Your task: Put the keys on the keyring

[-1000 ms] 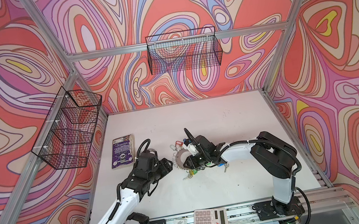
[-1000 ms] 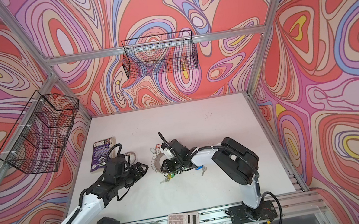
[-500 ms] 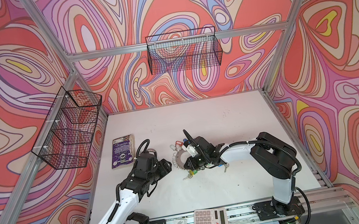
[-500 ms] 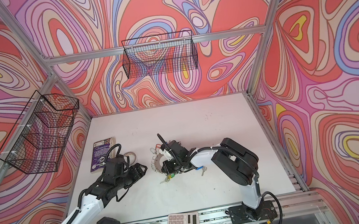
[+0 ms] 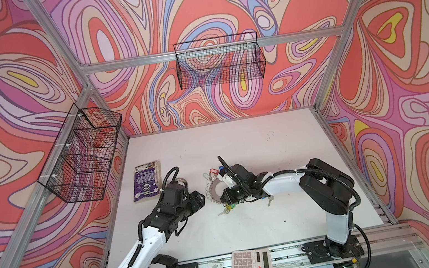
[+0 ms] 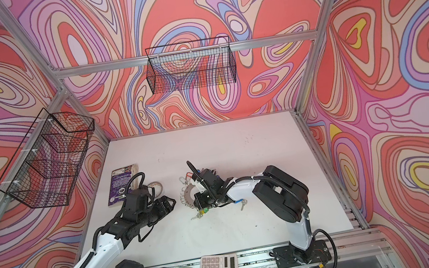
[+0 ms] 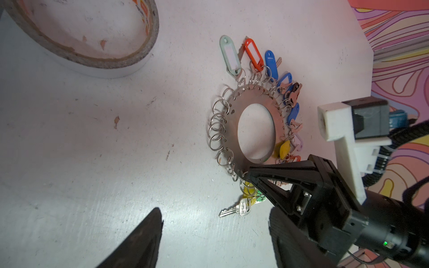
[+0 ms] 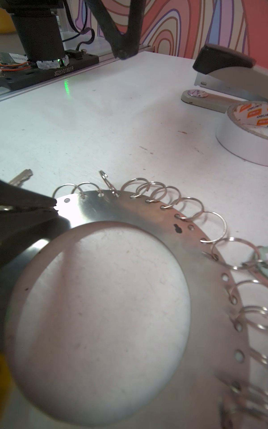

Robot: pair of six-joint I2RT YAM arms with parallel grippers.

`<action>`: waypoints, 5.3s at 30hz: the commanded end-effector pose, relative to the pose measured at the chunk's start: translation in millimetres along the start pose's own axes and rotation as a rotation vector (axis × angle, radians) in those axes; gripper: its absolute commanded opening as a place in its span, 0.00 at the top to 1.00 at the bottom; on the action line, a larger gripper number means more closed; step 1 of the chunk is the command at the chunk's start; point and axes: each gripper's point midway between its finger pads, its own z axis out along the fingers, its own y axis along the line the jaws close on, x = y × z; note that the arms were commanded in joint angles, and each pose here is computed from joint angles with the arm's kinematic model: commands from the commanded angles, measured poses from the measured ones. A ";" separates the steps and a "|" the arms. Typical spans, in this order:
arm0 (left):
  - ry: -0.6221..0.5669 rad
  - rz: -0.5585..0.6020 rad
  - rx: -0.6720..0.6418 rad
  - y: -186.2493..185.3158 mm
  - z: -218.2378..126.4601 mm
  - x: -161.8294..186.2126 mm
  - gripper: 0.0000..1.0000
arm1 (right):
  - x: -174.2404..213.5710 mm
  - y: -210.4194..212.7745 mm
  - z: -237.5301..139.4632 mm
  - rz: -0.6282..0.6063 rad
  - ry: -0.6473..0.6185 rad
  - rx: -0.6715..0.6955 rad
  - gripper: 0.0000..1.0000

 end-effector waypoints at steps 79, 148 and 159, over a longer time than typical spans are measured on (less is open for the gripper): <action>0.147 0.060 0.537 -76.4 50.9 45.6 0.63 | -36.6 19.7 -92.0 0.169 -0.160 -0.110 1.00; -0.748 1.303 0.171 -150.7 60.5 56.2 0.78 | -16.0 -0.6 -115.9 0.599 0.002 0.077 1.00; -0.747 1.277 0.130 -149.2 70.8 53.5 0.94 | -14.8 -0.1 -117.2 0.600 -0.003 0.070 1.00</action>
